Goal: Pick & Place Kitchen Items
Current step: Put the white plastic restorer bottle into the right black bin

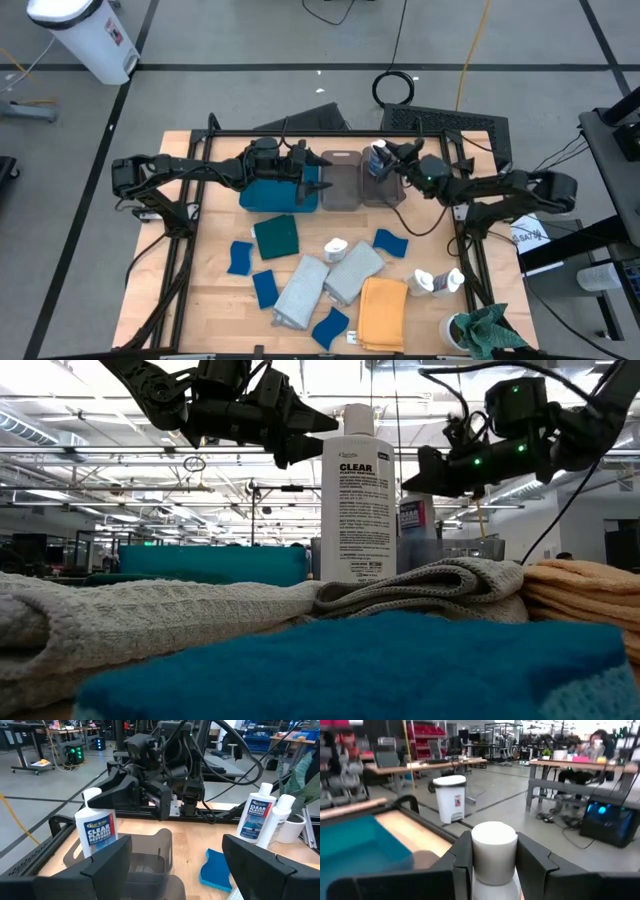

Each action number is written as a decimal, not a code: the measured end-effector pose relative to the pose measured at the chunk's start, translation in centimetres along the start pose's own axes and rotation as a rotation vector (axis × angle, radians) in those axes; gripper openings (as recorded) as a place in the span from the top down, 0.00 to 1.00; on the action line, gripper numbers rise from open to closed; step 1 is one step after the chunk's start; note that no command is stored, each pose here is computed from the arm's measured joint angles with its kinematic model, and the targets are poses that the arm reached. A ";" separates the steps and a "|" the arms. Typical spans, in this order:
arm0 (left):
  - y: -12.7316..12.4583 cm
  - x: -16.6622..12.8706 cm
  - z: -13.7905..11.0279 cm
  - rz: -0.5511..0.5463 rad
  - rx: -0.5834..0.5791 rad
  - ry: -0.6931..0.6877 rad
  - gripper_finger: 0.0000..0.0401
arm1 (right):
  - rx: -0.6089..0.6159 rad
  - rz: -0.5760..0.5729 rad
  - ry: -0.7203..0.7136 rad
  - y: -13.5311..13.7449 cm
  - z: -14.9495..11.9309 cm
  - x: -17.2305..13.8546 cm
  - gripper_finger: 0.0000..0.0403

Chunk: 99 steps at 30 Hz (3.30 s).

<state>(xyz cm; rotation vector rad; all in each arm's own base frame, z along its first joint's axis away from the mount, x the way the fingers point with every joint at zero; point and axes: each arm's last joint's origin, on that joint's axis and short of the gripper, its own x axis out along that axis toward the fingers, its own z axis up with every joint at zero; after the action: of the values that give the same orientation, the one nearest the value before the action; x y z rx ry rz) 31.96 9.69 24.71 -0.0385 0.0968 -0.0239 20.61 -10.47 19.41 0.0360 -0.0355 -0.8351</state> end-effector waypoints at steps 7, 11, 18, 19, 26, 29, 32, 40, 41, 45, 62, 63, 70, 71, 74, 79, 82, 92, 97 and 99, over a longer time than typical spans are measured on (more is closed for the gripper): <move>0.1 0.0 0.0 0.040 0.000 0.000 0.23 | 0.019 -0.064 -0.001 0.7 -1.7 0.7 0.80; 0.1 0.0 0.0 0.040 0.000 0.001 0.23 | -0.039 -0.090 -0.027 1.3 -2.2 0.8 0.80; 0.1 0.0 0.0 0.040 0.000 0.001 0.22 | -0.069 -0.094 -0.055 1.7 -2.4 0.8 0.80; 0.1 0.0 0.0 0.040 0.000 0.001 0.22 | -0.072 -0.093 -0.050 1.7 -2.5 0.9 0.80; 0.1 0.0 0.0 0.040 0.000 0.001 0.23 | -0.086 -0.093 -0.026 1.7 -2.7 0.9 0.62; 0.1 0.0 0.0 0.040 -0.005 0.001 0.22 | -0.086 -0.091 -0.025 1.7 -2.7 0.9 0.54; 0.1 0.0 0.0 0.040 -0.023 0.000 0.20 | -0.095 -0.090 -0.025 1.7 -2.7 0.9 0.48; -0.1 0.0 -0.2 -0.022 -0.127 0.019 0.22 | -0.145 -0.066 -0.062 1.9 -0.7 -0.1 0.40; -0.1 0.0 -0.2 -0.034 -0.125 0.019 0.23 | -0.147 -0.060 -0.065 2.0 -0.3 -0.3 0.39; -0.6 0.1 -0.2 -0.133 -0.108 0.025 0.24 | -0.190 -0.020 -0.066 2.4 1.0 -1.6 0.38; -12.3 -2.8 -1.9 -0.152 0.003 0.533 0.25 | -0.260 0.377 -0.184 7.4 4.5 -9.3 0.38; -13.2 -3.0 -2.2 -0.128 -0.013 0.561 0.26 | -0.257 0.400 -0.184 7.7 4.4 -9.6 0.38; -19.1 -3.6 -6.3 -0.129 -0.044 0.655 0.29 | -0.277 0.518 -0.198 9.0 4.4 -11.6 0.39; -19.8 -3.4 -6.7 -0.129 -0.033 0.641 0.29 | -0.275 0.527 -0.204 9.0 4.5 -11.8 0.39; -21.2 -2.7 -8.0 -0.107 0.005 0.603 0.30 | -0.261 0.545 -0.228 9.2 4.7 -12.3 0.39; -22.3 -1.1 -10.8 -0.062 0.096 0.572 0.29 | -0.249 0.574 -0.238 9.5 4.8 -12.8 0.39; -22.3 -0.9 -11.9 -0.043 0.074 0.604 0.31 | -0.244 0.596 -0.246 9.7 4.9 -13.2 0.39; -21.7 -1.9 -12.7 -0.009 0.096 0.442 0.37 | -0.215 0.670 -0.294 10.2 5.3 -14.9 0.39; -20.4 -4.3 -14.6 0.000 0.007 0.312 0.37 | -0.228 0.690 -0.302 10.4 5.3 -15.3 0.39; -20.1 -5.0 -14.5 -0.004 -0.068 0.241 0.37 | -0.229 0.695 -0.303 10.4 5.3 -15.4 0.39</move>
<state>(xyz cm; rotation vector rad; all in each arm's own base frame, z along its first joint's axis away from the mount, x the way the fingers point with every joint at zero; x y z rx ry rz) 25.14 -10.77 11.52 -0.1040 0.3385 -0.0293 17.75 7.83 24.94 -0.3046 -0.2246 -0.1399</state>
